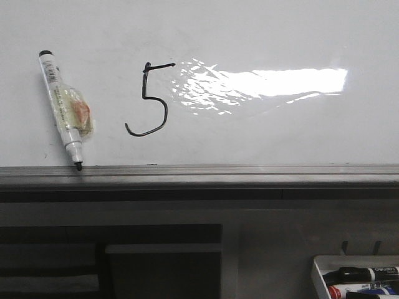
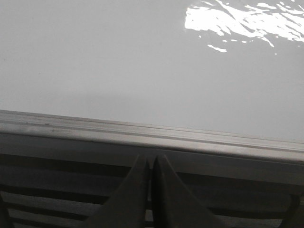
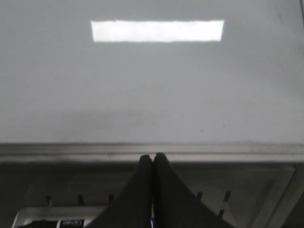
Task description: Write number 5 on whiteboard
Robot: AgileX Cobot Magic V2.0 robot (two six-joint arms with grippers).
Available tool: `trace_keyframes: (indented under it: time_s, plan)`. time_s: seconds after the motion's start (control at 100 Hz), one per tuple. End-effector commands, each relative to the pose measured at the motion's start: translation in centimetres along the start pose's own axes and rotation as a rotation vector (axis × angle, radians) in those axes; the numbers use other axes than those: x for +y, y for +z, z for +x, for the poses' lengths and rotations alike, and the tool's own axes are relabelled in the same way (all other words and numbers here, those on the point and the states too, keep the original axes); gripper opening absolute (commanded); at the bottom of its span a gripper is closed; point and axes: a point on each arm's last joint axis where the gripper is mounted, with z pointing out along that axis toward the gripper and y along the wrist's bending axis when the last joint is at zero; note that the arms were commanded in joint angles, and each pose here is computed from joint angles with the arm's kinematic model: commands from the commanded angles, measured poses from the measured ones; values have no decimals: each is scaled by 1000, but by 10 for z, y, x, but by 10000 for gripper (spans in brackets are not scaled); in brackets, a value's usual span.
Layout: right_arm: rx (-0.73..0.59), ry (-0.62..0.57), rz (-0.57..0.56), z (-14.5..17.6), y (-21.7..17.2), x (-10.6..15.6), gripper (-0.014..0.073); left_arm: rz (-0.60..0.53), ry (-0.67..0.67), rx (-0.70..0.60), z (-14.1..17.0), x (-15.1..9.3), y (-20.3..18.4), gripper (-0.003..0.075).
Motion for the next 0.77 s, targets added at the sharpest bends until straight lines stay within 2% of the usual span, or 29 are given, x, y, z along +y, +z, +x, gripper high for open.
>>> trace_keyframes:
  time_s: [0.0, 0.05, 0.76]
  plan:
    - [24, -24, 8, 9, 1, 0, -62, 6, -12, -65, 0, 0, 0, -20]
    - [80, -24, 4, 14, 0, 0, -62, 6, -12, -65, 0, 0, 0, -20]
    - [66, -24, 5, 12, 0, 0, -62, 6, -12, -65, 0, 0, 0, -20]
